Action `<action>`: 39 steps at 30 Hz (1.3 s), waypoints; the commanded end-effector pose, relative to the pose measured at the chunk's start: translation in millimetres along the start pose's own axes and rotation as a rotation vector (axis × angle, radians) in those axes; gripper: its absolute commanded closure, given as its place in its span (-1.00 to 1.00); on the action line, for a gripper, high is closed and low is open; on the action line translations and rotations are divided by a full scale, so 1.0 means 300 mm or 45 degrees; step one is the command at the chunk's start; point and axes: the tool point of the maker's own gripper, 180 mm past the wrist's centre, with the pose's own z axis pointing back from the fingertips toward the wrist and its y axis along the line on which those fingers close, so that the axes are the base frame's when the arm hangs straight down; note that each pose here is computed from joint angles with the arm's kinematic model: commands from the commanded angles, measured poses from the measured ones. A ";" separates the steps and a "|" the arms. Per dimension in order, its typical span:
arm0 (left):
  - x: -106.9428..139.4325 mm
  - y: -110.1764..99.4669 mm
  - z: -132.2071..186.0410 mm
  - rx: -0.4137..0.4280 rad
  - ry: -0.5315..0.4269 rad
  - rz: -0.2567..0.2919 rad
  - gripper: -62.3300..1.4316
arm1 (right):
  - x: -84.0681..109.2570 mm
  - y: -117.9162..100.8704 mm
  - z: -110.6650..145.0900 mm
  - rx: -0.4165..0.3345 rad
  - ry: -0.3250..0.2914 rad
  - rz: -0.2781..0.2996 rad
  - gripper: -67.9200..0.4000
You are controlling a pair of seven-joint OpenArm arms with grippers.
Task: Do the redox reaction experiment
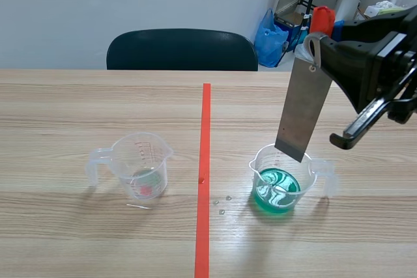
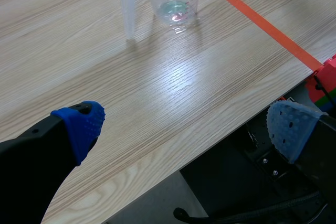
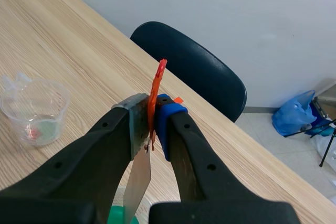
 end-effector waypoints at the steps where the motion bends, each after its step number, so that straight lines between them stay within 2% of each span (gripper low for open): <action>1: 0.011 -0.006 -0.003 -0.002 -0.020 0.015 -1.00 | 0.038 -0.015 -0.004 -0.015 -0.048 0.017 0.95; 39: 0.003 -0.007 -0.003 -0.004 -0.003 0.015 -1.00 | 0.038 -0.015 -0.004 -0.015 -0.048 0.017 0.95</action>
